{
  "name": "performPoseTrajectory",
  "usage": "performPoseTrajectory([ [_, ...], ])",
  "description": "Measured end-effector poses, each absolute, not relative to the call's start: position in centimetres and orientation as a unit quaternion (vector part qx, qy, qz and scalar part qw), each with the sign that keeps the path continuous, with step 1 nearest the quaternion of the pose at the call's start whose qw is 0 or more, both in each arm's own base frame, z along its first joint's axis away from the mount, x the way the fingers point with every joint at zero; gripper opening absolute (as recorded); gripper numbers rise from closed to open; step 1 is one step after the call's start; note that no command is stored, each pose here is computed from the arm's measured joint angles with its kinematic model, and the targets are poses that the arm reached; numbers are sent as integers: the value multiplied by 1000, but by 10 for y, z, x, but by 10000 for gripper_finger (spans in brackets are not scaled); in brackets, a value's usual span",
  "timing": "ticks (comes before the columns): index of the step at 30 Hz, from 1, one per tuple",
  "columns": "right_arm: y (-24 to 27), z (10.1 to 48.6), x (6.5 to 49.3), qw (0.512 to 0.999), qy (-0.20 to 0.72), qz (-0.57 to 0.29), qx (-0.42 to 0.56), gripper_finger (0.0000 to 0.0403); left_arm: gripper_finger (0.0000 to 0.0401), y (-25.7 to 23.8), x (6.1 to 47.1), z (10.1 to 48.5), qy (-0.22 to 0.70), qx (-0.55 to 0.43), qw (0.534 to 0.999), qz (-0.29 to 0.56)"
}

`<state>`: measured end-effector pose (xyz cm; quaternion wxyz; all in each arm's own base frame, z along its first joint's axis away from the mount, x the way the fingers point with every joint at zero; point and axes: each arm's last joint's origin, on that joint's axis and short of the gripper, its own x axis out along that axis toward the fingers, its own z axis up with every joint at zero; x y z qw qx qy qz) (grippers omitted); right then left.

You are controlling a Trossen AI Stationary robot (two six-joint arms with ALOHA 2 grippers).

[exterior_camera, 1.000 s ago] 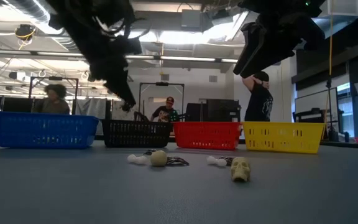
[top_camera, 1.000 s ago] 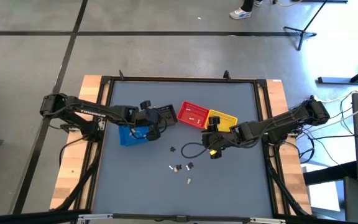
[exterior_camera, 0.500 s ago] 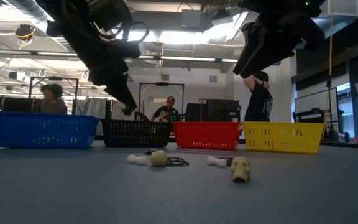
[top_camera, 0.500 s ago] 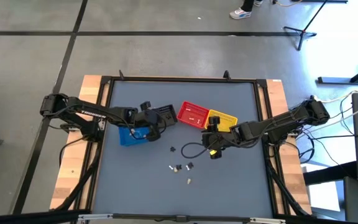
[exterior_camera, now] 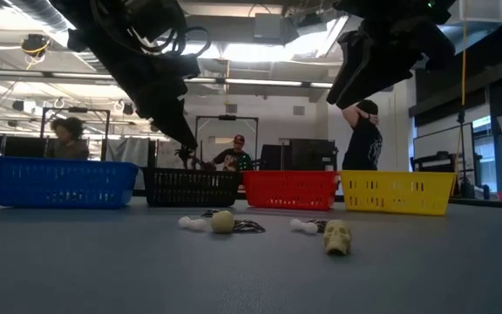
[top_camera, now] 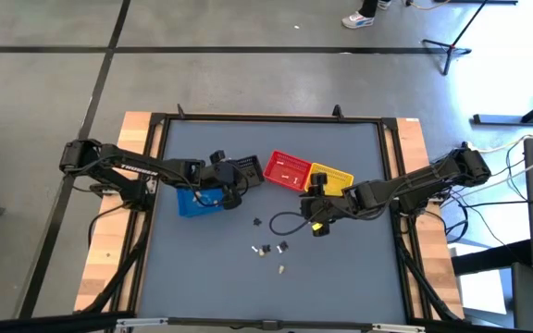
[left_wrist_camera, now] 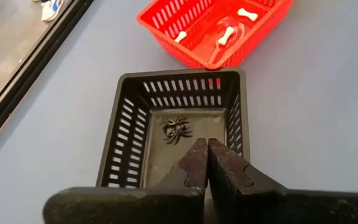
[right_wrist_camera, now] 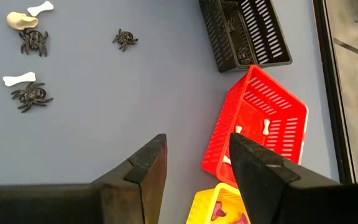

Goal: Sort Halloween decoration
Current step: Put the black spider toy into the black bin, then put the yellow skull toy into the blue bin

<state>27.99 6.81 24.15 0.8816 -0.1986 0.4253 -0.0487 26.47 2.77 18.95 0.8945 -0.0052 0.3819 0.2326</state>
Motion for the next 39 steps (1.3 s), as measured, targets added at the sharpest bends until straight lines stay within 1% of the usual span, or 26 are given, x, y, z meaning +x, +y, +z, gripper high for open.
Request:
performPoseTrajectory([
  [2,68,242,281,885,419,-49,-196,172,15,28,265,190,382,-5,895,233],
  [5,69,243,282,891,412,-42,-185,172,43,29,265,189,382,-7,894,236],
  [9,73,244,284,899,410,14,-157,172,81,34,264,189,382,-10,892,243],
  [13,78,245,286,906,397,78,-123,172,99,35,264,190,381,-11,891,246],
  [18,85,249,291,915,364,154,-85,172,102,33,266,194,376,-10,894,242],
  [25,92,246,297,906,351,233,-54,172,98,19,282,221,337,-14,919,202],
  [33,99,229,310,891,348,289,-32,172,98,-9,292,243,311,-7,939,146],
  [39,103,210,321,886,355,297,-28,172,98,-34,289,245,326,11,939,106],
])
